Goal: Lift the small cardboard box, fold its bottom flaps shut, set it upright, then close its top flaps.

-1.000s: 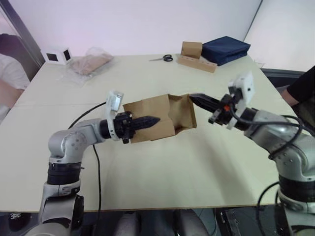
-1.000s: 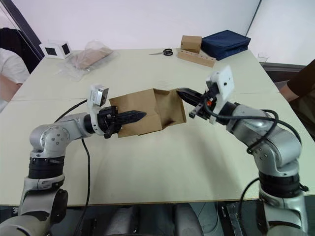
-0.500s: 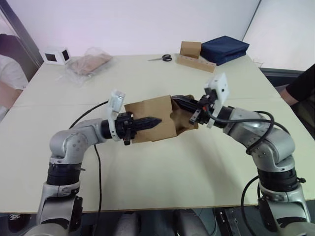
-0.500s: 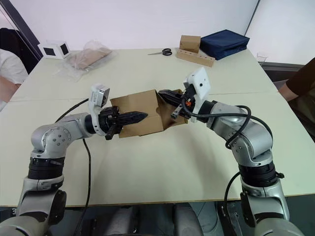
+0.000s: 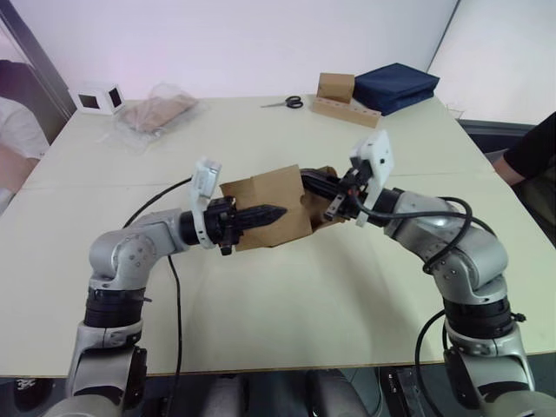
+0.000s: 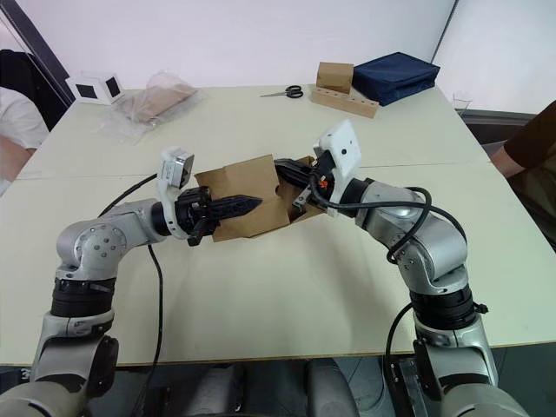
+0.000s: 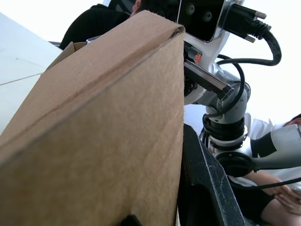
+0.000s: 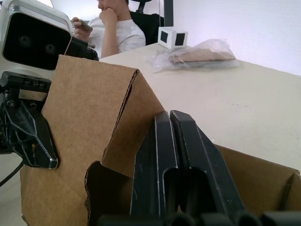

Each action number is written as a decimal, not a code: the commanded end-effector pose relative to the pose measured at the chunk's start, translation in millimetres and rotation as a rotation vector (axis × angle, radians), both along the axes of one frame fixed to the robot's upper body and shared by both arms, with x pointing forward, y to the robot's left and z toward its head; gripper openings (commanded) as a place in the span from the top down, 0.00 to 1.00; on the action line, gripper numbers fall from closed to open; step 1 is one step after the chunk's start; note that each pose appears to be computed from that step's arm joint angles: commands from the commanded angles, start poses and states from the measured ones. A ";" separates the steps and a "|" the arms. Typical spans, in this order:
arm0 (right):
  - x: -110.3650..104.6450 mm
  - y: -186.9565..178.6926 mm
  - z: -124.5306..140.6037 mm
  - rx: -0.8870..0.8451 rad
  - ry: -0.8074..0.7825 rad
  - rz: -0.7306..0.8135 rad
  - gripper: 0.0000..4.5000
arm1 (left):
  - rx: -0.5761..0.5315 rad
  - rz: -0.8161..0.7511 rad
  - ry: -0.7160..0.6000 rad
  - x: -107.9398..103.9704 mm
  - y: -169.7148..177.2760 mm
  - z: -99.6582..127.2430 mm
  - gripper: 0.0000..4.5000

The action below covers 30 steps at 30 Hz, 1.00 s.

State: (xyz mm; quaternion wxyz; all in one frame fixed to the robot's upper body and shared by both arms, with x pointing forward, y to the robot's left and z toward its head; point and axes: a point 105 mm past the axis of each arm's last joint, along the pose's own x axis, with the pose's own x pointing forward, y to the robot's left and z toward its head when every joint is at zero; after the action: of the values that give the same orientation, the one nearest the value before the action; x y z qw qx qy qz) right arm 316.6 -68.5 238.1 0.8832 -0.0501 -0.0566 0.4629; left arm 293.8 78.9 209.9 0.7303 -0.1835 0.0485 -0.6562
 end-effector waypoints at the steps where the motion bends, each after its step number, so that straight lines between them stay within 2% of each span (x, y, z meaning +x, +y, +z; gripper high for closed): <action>1: -22.3 23.7 15.6 0.003 -0.078 0.128 1.00 | -0.033 -0.018 -0.032 -2.3 -7.2 13.1 0.98; 16: -22.9 16.2 18.3 0.001 -0.085 0.098 1.00 | -0.073 0.033 -0.012 4.7 -0.9 18.1 0.98; 21: -17.4 11.1 12.6 -0.044 -0.104 0.057 1.00 | -0.061 -0.012 0.004 -2.4 -0.4 17.9 0.98; 25: -11.3 -2.0 16.5 -0.044 -0.118 0.014 1.00 | -0.024 -0.013 0.063 -2.3 5.2 9.9 0.98; 30: -13.6 -8.5 15.6 -0.050 -0.103 0.024 1.00 | 0.037 0.040 0.034 0.3 10.1 -6.9 0.98</action>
State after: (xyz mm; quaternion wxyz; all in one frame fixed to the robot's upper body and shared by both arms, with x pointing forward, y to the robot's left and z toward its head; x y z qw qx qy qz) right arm 311.0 -73.5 243.1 0.8782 -0.0859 -0.0682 0.4655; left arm 297.0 88.0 206.6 0.7393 -0.2096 0.0759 -0.6354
